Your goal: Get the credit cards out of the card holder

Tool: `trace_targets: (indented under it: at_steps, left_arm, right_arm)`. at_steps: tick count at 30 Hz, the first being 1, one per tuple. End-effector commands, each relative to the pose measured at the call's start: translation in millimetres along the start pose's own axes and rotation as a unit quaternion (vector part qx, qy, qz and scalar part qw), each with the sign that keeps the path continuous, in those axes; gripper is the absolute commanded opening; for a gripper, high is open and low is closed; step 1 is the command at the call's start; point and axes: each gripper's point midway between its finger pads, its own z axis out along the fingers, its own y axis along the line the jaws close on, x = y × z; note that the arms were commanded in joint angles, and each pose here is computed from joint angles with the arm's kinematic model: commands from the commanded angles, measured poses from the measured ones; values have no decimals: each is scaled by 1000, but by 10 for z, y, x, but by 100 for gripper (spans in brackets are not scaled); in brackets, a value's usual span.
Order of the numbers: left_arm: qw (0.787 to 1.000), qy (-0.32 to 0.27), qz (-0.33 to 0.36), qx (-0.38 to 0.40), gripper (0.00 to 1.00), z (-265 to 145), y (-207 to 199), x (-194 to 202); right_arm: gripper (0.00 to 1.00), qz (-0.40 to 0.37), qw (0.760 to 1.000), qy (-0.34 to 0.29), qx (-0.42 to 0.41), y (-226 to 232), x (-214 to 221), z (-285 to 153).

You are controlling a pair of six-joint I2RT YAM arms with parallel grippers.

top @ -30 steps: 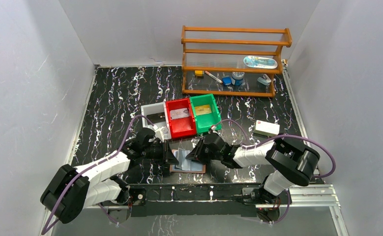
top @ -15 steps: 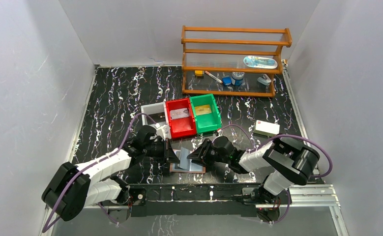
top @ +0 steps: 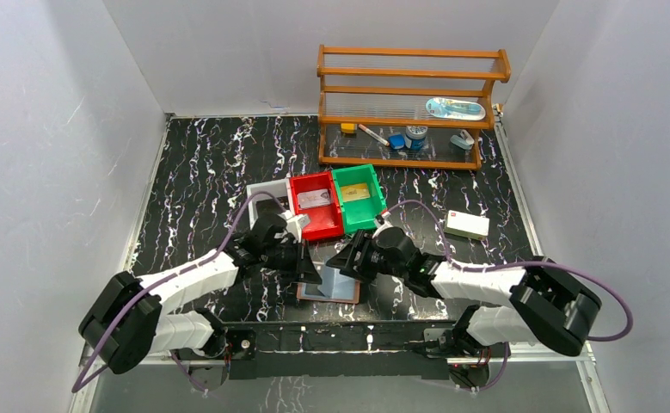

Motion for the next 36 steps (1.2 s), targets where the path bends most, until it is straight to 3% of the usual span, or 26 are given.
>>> trace_targets:
  at_steps: [1, 9, 13, 19, 24, 32, 36]
  left_arm:
    - [999, 13, 31, -3, 1, 62, -156, -24]
    - [996, 47, 66, -29, 0, 261, -263, -10]
    - [994, 27, 65, -78, 0, 198, -113, -51]
    - [994, 53, 77, -54, 0, 208, -186, 18]
    - [994, 23, 63, -82, 0, 159, -112, -47]
    - [991, 74, 105, 44, 24, 142, -568, 77]
    - [992, 36, 116, 13, 33, 49, -516, -17]
  right_arm:
    - [67, -26, 999, -25, 27, -31, -111, -85]
    - [68, 7, 987, -90, 136, -414, -301, -302]
    - [68, 6, 987, -107, 120, -363, -347, -393]
    - [70, -2, 990, -102, 93, -254, -333, -403]
    - [70, -13, 993, -82, 85, -193, -284, -354]
    - [70, 3, 992, -86, 95, -235, -292, -348]
    - [71, 7, 991, -94, 94, -246, -306, -388]
